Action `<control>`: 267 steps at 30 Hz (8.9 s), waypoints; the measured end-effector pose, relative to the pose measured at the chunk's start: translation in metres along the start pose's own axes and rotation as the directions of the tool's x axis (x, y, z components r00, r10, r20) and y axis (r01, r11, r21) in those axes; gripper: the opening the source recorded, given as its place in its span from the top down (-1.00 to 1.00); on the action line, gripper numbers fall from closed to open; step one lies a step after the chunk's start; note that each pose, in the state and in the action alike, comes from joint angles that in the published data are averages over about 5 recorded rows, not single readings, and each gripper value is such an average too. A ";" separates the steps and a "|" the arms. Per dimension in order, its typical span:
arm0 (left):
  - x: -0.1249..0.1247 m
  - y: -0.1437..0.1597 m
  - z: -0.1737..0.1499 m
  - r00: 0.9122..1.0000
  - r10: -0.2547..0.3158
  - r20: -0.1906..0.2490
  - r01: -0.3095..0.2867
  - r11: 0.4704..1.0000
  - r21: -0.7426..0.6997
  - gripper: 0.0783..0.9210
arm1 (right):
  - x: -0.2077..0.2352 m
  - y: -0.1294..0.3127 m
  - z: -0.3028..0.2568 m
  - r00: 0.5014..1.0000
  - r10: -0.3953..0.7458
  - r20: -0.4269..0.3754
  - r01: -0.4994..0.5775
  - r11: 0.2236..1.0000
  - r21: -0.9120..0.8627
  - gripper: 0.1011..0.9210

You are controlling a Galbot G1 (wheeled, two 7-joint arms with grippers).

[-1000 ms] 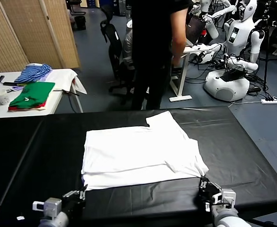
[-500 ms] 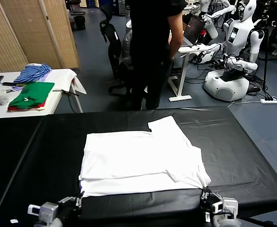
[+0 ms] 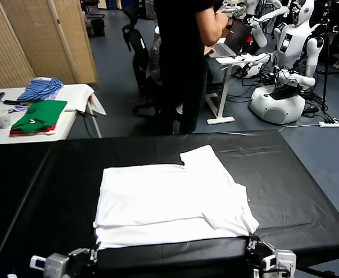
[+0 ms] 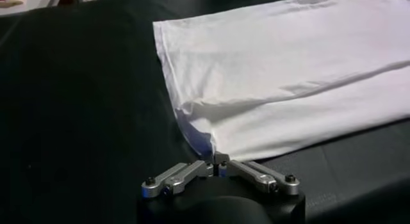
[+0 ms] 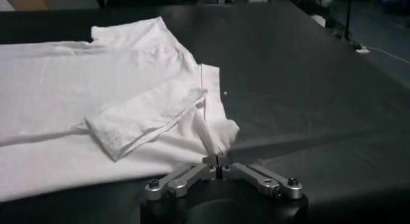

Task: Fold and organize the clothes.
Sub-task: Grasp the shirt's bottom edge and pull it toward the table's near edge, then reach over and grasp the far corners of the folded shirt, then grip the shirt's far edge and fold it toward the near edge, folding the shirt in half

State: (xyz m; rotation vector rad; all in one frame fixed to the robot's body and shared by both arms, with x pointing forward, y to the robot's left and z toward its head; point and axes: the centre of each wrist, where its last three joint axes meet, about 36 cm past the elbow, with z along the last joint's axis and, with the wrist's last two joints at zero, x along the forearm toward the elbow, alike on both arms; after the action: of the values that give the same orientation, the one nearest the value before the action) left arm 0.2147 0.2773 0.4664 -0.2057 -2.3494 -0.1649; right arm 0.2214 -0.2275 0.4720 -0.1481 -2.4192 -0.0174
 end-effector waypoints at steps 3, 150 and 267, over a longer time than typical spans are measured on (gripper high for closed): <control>0.002 0.000 0.000 1.000 -0.002 0.002 0.002 1.000 -0.006 0.84 | 0.000 0.000 0.000 1.000 0.003 0.000 -0.003 1.000 0.000 0.90; -0.198 0.067 -0.108 0.952 -0.081 0.296 0.043 0.990 0.134 -0.97 | -0.304 0.050 -0.169 0.945 -0.262 0.196 0.243 0.963 0.119 0.29; -0.031 0.029 -0.064 0.980 -0.040 0.195 0.019 0.994 0.108 0.84 | -0.060 0.007 -0.044 0.988 -0.084 0.131 0.078 0.996 0.050 0.90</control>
State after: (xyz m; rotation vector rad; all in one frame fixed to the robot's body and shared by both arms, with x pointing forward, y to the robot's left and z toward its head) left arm 0.2857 0.2911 0.4913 -0.1411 -2.5517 -0.0350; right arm 0.2958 -0.2291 0.4650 -0.0312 -2.5553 0.0099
